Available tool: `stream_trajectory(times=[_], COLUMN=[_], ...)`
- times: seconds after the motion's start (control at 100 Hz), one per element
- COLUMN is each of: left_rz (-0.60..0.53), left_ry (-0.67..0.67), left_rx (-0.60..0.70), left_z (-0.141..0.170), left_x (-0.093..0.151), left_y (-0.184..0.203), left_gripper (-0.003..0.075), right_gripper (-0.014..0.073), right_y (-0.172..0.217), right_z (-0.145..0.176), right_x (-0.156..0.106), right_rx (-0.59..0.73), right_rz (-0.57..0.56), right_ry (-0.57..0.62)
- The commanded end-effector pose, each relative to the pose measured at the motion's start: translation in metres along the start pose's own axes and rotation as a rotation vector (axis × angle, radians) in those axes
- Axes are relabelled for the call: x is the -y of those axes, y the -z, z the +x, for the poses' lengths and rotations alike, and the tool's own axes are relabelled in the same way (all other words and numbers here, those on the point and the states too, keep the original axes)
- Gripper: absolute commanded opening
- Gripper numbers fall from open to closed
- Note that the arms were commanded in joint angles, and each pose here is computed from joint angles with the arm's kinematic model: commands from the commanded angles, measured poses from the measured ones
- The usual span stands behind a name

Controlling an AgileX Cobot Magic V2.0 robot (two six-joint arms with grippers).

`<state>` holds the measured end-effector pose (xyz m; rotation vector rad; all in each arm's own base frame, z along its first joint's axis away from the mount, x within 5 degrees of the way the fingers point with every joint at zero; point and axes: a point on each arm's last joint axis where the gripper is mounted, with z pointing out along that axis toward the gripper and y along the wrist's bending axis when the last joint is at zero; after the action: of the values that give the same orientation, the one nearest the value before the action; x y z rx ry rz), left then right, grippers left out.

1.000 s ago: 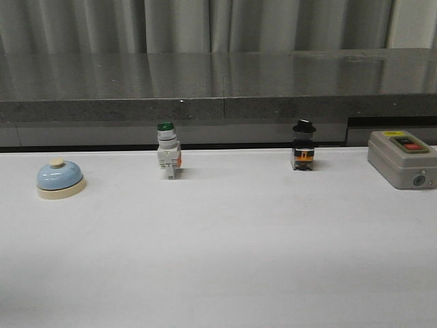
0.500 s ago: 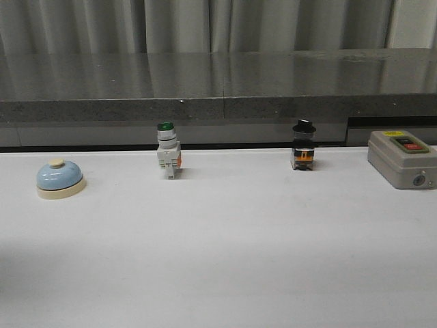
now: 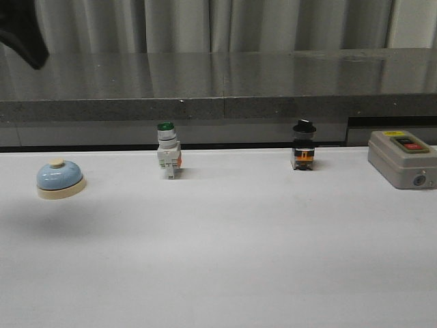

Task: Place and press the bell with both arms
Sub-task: 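Lower the left gripper over the blue bell and grasp it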

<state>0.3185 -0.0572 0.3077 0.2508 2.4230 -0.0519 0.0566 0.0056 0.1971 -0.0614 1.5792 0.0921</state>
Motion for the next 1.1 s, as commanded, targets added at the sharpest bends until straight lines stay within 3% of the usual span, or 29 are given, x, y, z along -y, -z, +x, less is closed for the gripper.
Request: stream_trajectory(times=[0.0, 0.23, 0.52, 0.9, 1.09], left_rz=[-0.002, -0.009, -0.005, -0.001, -0.001], left_ry=[-0.029, -0.027, -0.028, -0.026, -0.027], left_rx=[0.102, 0.022, -0.1, -0.214, -0.242], left_z=[-0.027, -0.042, -0.026, -0.006, -0.002], left_x=[0.004, 0.001, 0.003, 0.004, 0.004], left_y=[-0.004, -0.065, -0.121, -0.153, -0.156], left_gripper=[0.0649, 0.065, 0.0649, 0.0645, 0.0538], right_gripper=[-0.006, -0.006, -0.006, -0.006, -0.006], right_y=[0.003, 0.003, 0.003, 0.003, 0.003], right_z=[-0.014, -0.014, -0.014, -0.014, -0.014], right_x=[0.0, 0.0, 0.0, 0.0, 0.0], right_rx=[0.121, 0.121, 0.121, 0.121, 0.121], right_rz=[0.004, 0.004, 0.004, 0.004, 0.004], right_ry=[0.02, 0.02, 0.02, 0.02, 0.02])
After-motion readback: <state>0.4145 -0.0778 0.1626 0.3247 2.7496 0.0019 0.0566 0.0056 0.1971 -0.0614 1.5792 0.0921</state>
